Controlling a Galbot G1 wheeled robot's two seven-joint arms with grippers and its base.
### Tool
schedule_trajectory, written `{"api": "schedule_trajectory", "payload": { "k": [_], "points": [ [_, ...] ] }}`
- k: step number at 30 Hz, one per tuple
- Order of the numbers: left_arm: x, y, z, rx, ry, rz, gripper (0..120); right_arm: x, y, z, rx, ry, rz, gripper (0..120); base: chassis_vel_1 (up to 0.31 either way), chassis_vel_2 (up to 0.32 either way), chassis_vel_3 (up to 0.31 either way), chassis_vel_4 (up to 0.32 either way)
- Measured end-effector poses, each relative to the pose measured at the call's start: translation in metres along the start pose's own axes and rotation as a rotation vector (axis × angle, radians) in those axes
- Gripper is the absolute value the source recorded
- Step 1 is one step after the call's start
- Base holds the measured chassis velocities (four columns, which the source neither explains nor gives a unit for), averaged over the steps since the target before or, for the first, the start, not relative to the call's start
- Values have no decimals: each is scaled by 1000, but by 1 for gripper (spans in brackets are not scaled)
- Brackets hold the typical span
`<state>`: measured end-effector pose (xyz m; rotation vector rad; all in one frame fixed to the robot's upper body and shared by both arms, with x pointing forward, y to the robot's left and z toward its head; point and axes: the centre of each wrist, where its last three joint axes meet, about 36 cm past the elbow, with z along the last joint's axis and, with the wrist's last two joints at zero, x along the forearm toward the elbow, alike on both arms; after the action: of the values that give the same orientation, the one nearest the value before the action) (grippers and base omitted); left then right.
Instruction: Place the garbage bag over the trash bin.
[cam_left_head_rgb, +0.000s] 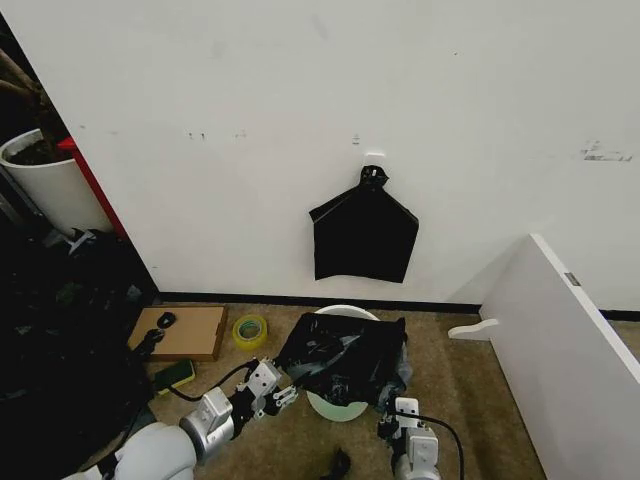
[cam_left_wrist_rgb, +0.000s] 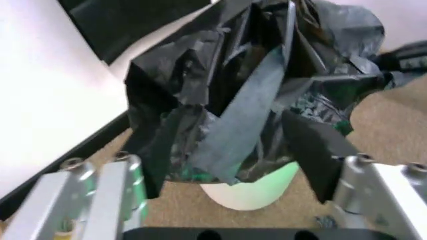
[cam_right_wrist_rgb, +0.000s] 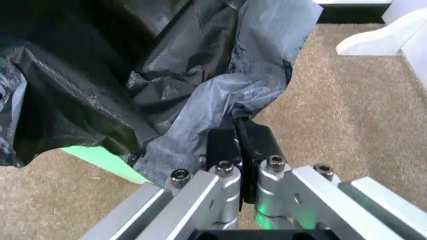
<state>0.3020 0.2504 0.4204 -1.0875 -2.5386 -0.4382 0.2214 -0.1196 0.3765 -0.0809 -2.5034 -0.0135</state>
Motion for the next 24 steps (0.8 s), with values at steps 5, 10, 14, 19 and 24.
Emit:
{"api": "schedule_trajectory", "payload": {
  "k": [5, 10, 14, 19, 24],
  "points": [
    [-7, 8, 1, -30, 11, 31, 86, 1, 0, 0, -4, -1, 1, 0, 0, 0, 0, 0],
    [-26, 19, -2, -54, 0, 52, 98, 2, 0, 0, -8, -1, 3, 0, 0, 0, 0, 0],
    [-38, 19, -5, -54, -2, 80, 93, 2, 0, -2, -10, -5, 4, 0, 0, 0, 0, 0],
    [-43, 15, -5, -37, 25, 118, 73, 1, -2, -3, -16, -7, 9, 0, 0, 0, 0, 0],
    [-48, 15, 0, -36, 54, 136, 56, 1, -3, -4, -23, -6, 10, 0, 0, 0, 0, 0]
  ]
}}
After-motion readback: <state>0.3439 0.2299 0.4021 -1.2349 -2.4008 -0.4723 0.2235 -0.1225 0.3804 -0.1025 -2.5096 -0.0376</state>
